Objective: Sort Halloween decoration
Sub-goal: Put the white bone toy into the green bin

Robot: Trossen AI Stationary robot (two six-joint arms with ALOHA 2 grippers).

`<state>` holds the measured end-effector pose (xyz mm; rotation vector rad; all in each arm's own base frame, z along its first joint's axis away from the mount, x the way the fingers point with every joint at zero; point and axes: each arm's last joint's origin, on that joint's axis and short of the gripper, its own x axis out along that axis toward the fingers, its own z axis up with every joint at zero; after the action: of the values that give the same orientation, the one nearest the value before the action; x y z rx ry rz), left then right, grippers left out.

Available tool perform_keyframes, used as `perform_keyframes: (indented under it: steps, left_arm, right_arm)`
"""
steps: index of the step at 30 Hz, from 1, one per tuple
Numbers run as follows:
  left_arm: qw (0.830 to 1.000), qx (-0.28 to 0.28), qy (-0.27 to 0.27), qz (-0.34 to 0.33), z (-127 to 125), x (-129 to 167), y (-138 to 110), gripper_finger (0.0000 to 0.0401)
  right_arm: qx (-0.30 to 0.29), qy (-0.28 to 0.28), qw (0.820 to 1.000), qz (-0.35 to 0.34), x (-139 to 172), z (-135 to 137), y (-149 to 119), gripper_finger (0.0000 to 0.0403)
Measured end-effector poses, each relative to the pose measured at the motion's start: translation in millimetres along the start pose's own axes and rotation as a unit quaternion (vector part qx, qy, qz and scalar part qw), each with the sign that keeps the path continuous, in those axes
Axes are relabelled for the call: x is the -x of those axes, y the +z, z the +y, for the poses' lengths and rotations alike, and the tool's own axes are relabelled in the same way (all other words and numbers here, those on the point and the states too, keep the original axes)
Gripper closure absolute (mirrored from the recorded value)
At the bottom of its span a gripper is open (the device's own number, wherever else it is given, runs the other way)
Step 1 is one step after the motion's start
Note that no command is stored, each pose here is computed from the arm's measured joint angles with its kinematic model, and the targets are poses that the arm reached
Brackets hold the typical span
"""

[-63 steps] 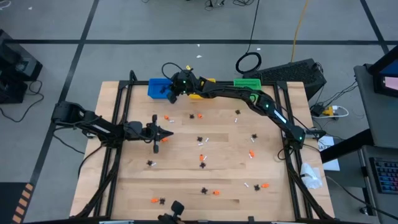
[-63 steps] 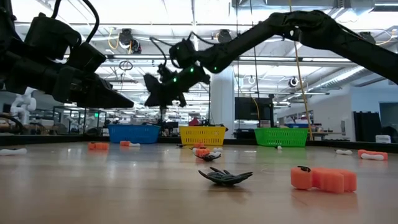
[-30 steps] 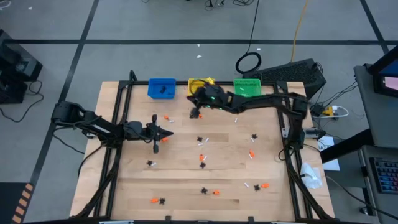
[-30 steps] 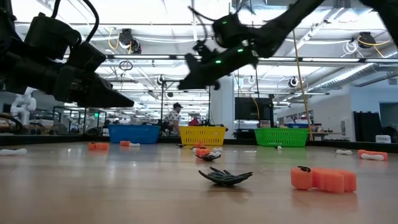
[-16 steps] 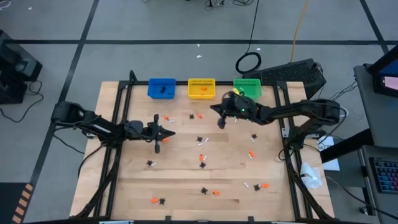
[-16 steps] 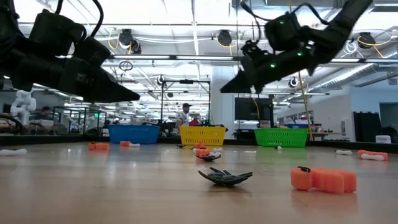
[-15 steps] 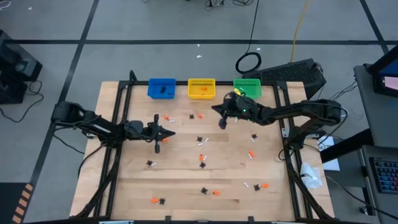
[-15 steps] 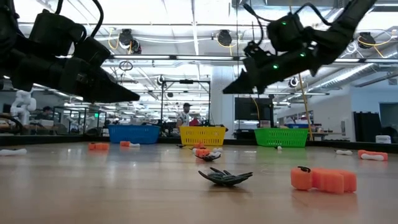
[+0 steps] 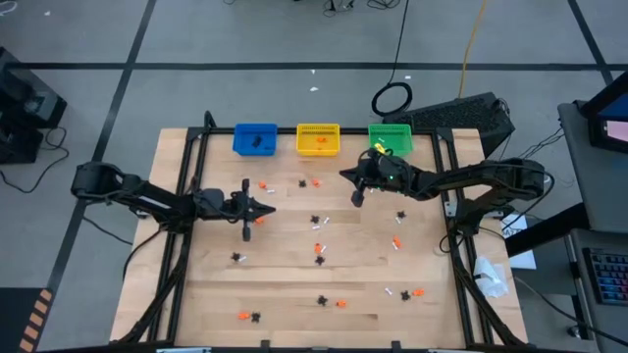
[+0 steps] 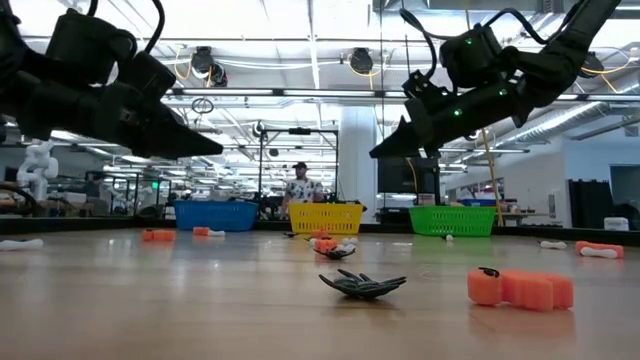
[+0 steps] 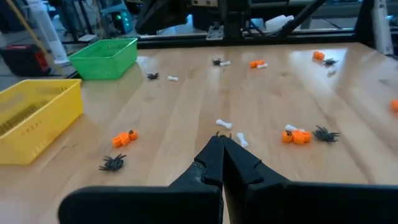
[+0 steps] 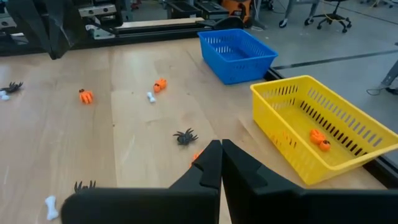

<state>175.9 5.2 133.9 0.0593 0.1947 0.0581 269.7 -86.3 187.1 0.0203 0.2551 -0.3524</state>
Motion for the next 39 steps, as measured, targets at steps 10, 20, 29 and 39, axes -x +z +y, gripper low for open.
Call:
perform_keyframes:
  steps: [10, 20, 29, 39]
  left_arm:
    - [0.999, 0.0, -0.03, -0.032, 0, 12, 17, 0.0401]
    - [0.999, 0.013, -0.033, 0.01, 1, 25, 27, 0.0401]
    - [0.995, 0.013, -0.031, 0.09, 3, 30, 52, 0.0401]
    - [0.991, 0.04, -0.019, 0.128, 3, 30, 51, 0.0401]
  right_arm:
    - [0.006, 0.0, 1.0, -0.002, 0, 0, 0, 0.0403]
    - [0.027, 0.0, 1.0, 0.004, 0, 0, -1, 0.0403]
    - [0.027, 0.001, 1.0, 0.007, 0, 0, -2, 0.0403]
    - [0.027, 0.001, 0.999, 0.024, 0, 0, -5, 0.0403]
